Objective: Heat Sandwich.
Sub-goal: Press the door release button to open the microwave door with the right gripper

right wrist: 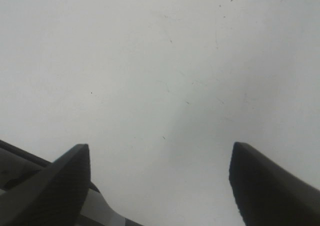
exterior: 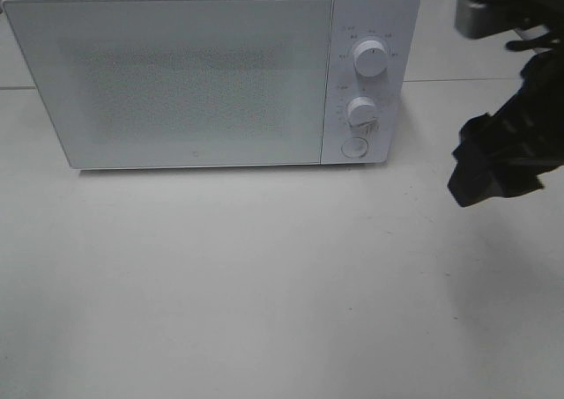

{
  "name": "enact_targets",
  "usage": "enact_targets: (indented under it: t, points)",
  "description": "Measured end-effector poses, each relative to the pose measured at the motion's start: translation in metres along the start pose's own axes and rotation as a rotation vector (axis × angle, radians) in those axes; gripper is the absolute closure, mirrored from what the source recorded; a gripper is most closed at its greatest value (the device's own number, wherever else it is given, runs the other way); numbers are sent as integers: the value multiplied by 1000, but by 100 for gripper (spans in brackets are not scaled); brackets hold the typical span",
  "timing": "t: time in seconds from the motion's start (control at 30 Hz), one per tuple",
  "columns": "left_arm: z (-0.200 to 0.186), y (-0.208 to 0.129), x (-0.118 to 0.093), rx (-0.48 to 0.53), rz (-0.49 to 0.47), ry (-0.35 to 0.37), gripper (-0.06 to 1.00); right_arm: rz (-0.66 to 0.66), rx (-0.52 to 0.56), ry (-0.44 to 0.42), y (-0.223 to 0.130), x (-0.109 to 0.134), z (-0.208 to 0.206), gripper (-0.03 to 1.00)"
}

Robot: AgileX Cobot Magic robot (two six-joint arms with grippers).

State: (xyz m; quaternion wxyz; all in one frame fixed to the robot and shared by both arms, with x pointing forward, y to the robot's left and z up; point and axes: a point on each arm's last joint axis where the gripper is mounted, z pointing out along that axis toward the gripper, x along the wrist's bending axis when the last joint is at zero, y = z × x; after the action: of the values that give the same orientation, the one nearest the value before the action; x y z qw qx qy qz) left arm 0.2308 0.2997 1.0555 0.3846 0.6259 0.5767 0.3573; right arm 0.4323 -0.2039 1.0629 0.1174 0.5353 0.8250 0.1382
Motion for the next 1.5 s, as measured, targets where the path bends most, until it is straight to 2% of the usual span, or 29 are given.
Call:
enact_targets:
  t: [0.2, 0.3, 0.43, 0.57, 0.73, 0.93, 1.07, 1.23, 1.5]
  points:
    - [0, 0, 0, 0, 0, 0, -2, -8, -130, 1, -31, -6, -53, 21]
    - [0, 0, 0, 0, 0, 0, -2, -13, -161, 1, -41, -7, -65, 21]
    - [0, 0, 0, 0, 0, 0, -2, -15, -275, 2, -74, -11, -99, 21]
    - [0, 0, 0, 0, 0, 0, -2, -9, -340, 3, -94, -13, -115, 21]
    - [0, 0, 0, 0, 0, 0, -2, 1, -487, 2, -139, -18, -141, 21]
    - [0, 0, 0, 0, 0, 0, -2, 55, -560, -40, -173, -21, -141, 21]
    - [0, 0, 0, 0, 0, 0, -2, 151, -601, -129, -203, -20, -128, 21]
    - [0, 0, 0, 0, 0, 0, -2, 236, -634, -201, -223, -14, -114, 21]
    - [0, 0, 0, 0, 0, 0, -2, 313, -630, -260, -228, -10, -88, 21]
